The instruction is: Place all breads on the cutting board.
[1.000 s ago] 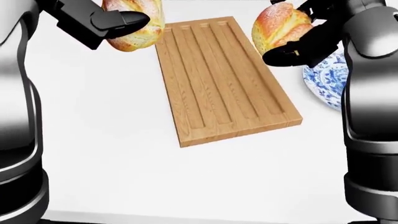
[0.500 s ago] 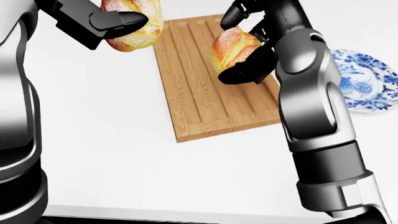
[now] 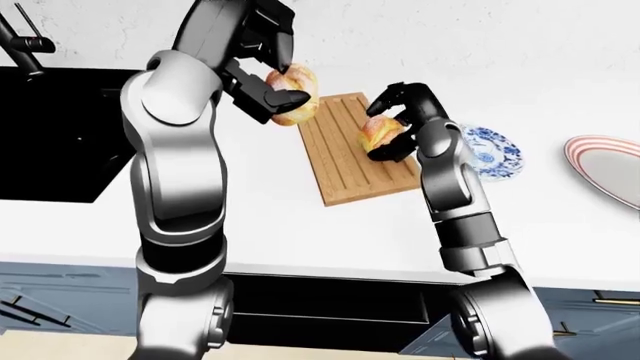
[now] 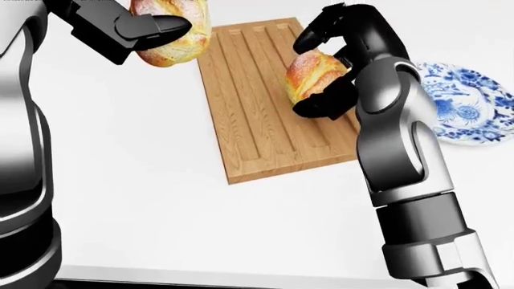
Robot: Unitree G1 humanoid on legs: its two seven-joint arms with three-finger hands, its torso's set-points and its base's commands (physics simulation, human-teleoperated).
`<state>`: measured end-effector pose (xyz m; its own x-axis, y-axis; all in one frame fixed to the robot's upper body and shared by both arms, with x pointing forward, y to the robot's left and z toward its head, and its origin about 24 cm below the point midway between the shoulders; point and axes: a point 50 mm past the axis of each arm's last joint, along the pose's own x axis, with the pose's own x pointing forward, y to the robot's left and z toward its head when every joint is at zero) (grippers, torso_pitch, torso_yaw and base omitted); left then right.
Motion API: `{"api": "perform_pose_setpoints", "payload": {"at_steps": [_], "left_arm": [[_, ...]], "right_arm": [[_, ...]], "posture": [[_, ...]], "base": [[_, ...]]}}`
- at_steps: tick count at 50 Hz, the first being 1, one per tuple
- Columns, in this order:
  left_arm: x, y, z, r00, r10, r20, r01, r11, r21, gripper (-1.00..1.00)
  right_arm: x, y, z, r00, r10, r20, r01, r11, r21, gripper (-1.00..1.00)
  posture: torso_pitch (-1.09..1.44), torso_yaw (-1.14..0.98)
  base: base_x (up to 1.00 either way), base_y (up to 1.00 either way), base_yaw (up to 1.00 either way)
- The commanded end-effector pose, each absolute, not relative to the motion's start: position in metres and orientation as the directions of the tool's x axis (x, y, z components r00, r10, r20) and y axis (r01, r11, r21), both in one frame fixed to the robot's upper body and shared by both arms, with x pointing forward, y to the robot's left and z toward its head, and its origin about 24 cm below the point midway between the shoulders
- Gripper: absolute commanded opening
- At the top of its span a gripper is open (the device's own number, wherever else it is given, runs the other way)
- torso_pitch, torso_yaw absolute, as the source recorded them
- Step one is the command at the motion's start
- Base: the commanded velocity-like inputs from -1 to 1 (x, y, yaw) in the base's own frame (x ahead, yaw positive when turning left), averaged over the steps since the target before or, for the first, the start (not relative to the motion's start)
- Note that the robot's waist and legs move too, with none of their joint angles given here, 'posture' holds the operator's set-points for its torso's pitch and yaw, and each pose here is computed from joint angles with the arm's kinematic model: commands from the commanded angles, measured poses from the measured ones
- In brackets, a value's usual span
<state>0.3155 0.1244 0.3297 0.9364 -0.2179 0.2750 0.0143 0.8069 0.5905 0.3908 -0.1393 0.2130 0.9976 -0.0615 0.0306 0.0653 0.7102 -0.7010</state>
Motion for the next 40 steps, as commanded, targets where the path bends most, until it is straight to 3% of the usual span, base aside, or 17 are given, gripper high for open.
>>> {"api": "perform_pose_setpoints", "payload": {"at_steps": [1,17,22,27,40], "left_arm": [[0.307,0.124,0.345,0.91,-0.217,0.353,-0.037,0.806,0.591,-1.0],[0.309,0.124,0.343,0.912,-0.217,0.349,-0.034,0.806,0.591,-1.0],[0.309,0.123,0.343,0.912,-0.218,0.348,-0.033,0.805,0.592,-1.0],[0.31,0.122,0.341,0.912,-0.221,0.345,-0.03,0.805,0.593,-1.0],[0.326,0.104,0.332,0.914,-0.245,0.324,0.008,0.809,0.588,-1.0]], "right_arm": [[0.388,-0.135,0.239,0.99,-0.04,0.137,0.125,0.706,-0.697,-0.15],[0.384,-0.133,0.233,0.993,-0.01,0.115,0.088,0.706,-0.702,0.21],[0.383,-0.133,0.23,0.994,-0.004,0.109,0.08,0.706,-0.703,0.44],[0.381,-0.135,0.231,0.994,-0.001,0.107,0.076,0.711,-0.7,0.86],[0.351,-0.157,0.259,0.989,0.018,0.146,0.083,0.752,-0.653,1.0]], "posture": [[0.0,0.0],[0.0,0.0],[0.0,0.0],[0.0,0.0],[0.0,0.0]], "base": [[0.0,0.0,0.0],[0.0,0.0,0.0],[0.0,0.0,0.0],[0.0,0.0,0.0],[0.0,0.0,0.0]]}}
